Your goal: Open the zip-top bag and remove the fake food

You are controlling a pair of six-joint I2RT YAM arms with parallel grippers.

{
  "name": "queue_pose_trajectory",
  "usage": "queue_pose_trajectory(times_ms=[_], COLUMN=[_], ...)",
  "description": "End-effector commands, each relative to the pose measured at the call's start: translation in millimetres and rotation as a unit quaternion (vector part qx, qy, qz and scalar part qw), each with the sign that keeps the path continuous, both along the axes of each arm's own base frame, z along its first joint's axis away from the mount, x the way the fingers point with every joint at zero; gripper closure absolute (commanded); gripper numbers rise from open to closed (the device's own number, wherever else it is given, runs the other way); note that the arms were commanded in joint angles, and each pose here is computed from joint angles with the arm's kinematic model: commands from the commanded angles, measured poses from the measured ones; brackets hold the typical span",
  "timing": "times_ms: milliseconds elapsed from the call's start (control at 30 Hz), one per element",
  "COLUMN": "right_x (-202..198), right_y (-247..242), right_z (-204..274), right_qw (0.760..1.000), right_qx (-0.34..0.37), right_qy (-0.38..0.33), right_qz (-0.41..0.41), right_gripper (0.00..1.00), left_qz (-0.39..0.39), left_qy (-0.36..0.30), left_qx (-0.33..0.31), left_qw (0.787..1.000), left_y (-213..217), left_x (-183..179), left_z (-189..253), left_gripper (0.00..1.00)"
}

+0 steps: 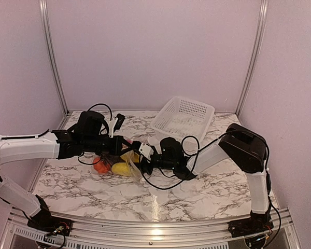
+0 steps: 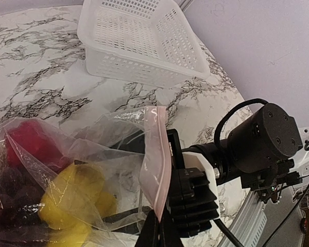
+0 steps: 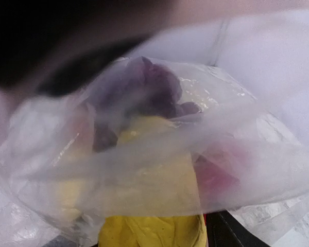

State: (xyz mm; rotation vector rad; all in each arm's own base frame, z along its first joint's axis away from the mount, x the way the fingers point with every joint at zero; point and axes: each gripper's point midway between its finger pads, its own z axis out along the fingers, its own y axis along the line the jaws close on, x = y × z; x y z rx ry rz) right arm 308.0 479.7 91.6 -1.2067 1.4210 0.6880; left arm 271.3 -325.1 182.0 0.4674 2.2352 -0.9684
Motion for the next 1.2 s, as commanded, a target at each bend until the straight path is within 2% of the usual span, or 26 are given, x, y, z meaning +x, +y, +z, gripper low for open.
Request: queue_pose_trajectory(times_ms=[0,100,200,300,367,500,600,867,1167], right_x=[10,10,12,13,13,9,7,0,-6], right_y=[-20,-22,-24,-25,-25,-22,-22,-21,-32], right_z=[-39,-44,-52,-60,-64,-61,-51,-5,-1], right_qw=[0.998,0.997,0.996,0.995,0.994,0.994,0.995,0.996,0.99], right_qx=[-0.047,-0.057,-0.07,-0.082,-0.09,-0.091,-0.084,-0.052,-0.069], right_qy=[0.035,0.034,0.035,0.04,0.043,0.048,0.05,0.072,0.123], right_qz=[-0.037,-0.036,-0.038,-0.041,-0.039,-0.027,-0.021,-0.017,-0.031], right_gripper=[0.36,0.38,0.33,0.33,0.38,0.61,0.71,0.78,0.83], left_qz=[-0.03,-0.028,-0.027,-0.025,-0.024,-0.022,-0.019,-0.014,-0.007], left_qy=[-0.016,-0.016,-0.015,-0.014,-0.013,-0.014,-0.015,-0.015,-0.023], left_qx=[-0.026,-0.026,-0.024,-0.022,-0.021,-0.019,-0.016,-0.008,0.002], left_qw=[0.999,0.999,0.999,0.999,0.999,0.999,1.0,1.0,1.0], left_y=[-15,-15,-15,-16,-16,-16,-16,-16,-15], left_x=[-7,-6,-5,-4,-3,-1,0,3,7], left_z=[9,8,5,2,1,-2,-5,-13,-19], left_gripper=[1.0,1.0,1.0,1.0,1.0,1.0,1.0,1.0,1.0])
